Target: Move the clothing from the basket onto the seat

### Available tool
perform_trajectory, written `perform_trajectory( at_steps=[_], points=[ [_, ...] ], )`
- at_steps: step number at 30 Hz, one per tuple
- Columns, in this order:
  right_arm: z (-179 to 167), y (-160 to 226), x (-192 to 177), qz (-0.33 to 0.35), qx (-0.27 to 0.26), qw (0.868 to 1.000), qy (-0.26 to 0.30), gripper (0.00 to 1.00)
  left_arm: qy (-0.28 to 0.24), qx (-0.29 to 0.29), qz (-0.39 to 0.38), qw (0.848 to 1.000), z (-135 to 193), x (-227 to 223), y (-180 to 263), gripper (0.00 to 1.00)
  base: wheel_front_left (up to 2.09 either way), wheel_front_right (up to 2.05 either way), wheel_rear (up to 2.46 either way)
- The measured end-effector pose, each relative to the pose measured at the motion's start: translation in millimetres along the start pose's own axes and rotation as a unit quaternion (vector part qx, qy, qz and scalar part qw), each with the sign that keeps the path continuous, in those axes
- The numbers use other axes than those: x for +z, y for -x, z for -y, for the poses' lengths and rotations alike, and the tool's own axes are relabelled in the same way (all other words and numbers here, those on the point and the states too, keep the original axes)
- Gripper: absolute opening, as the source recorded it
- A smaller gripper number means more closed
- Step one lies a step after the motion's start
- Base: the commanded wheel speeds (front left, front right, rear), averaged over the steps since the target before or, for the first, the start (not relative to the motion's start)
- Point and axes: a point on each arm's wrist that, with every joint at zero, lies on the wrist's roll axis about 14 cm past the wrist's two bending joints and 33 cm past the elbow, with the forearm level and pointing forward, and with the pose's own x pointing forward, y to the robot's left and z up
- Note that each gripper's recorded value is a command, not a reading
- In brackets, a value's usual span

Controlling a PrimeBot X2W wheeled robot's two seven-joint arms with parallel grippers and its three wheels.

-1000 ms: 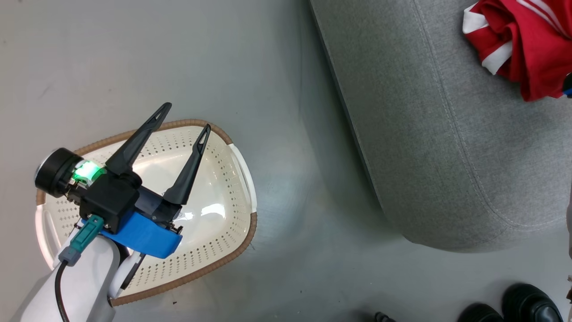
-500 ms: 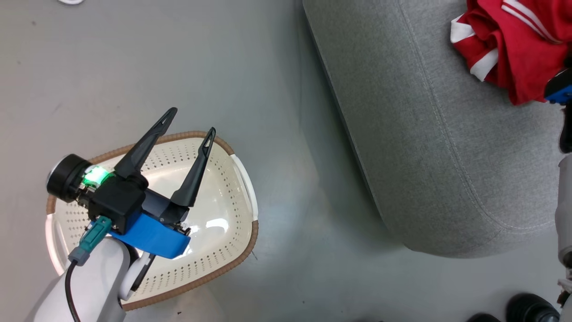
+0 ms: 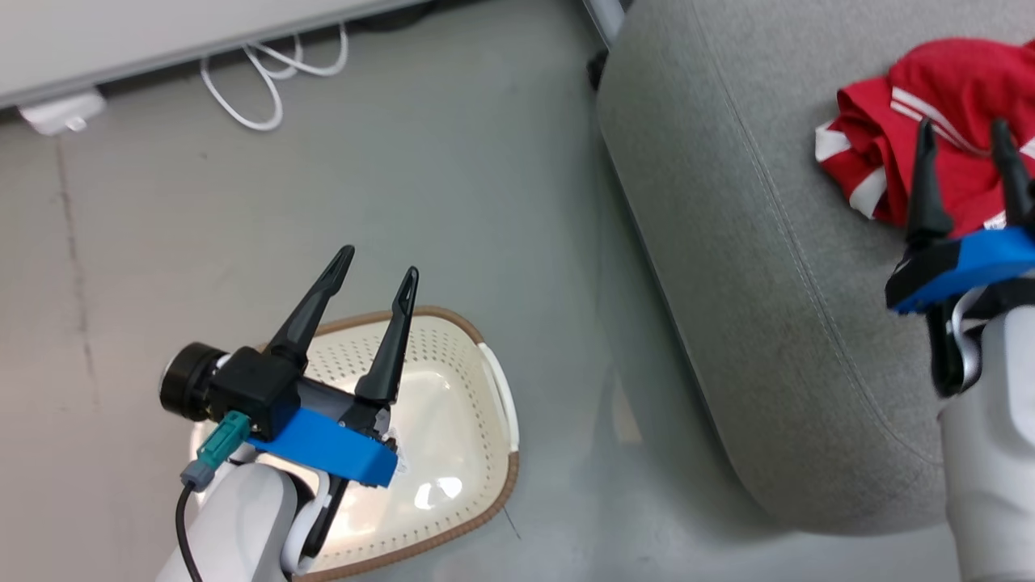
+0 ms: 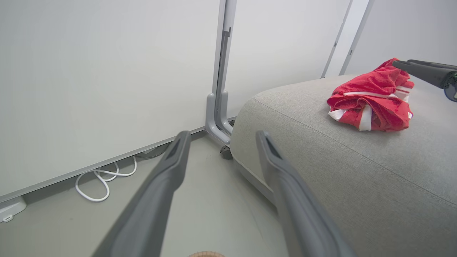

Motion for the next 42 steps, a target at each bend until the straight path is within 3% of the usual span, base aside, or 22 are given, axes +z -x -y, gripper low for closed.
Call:
perform_trajectory(
  at_steps=[10, 23, 30, 42],
  points=[
    [-49, 46, 14, 0.030, 0.080, 0.996, -0.028, 1.00, -0.001, 0.112, 0.028, 0.993, -23, 33, 61, 1.00, 0.00, 0.00, 0.00],
    [-121, 105, 36, 0.053, 0.179, 0.980, -0.061, 1.00, 0.006, 0.252, 0.047, 0.967, -51, 41, 159, 1.00, 0.00, 0.00, 0.00],
    [-142, 125, 42, 0.056, 0.208, 0.974, -0.077, 1.00, 0.007, 0.288, 0.059, 0.956, -58, 45, 186, 1.00, 0.00, 0.00, 0.00],
    [-145, 140, 36, 0.043, 0.217, 0.972, -0.085, 1.00, 0.009, 0.298, 0.061, 0.953, -59, 45, 195, 1.00, 0.00, 0.00, 0.00]
  ],
)
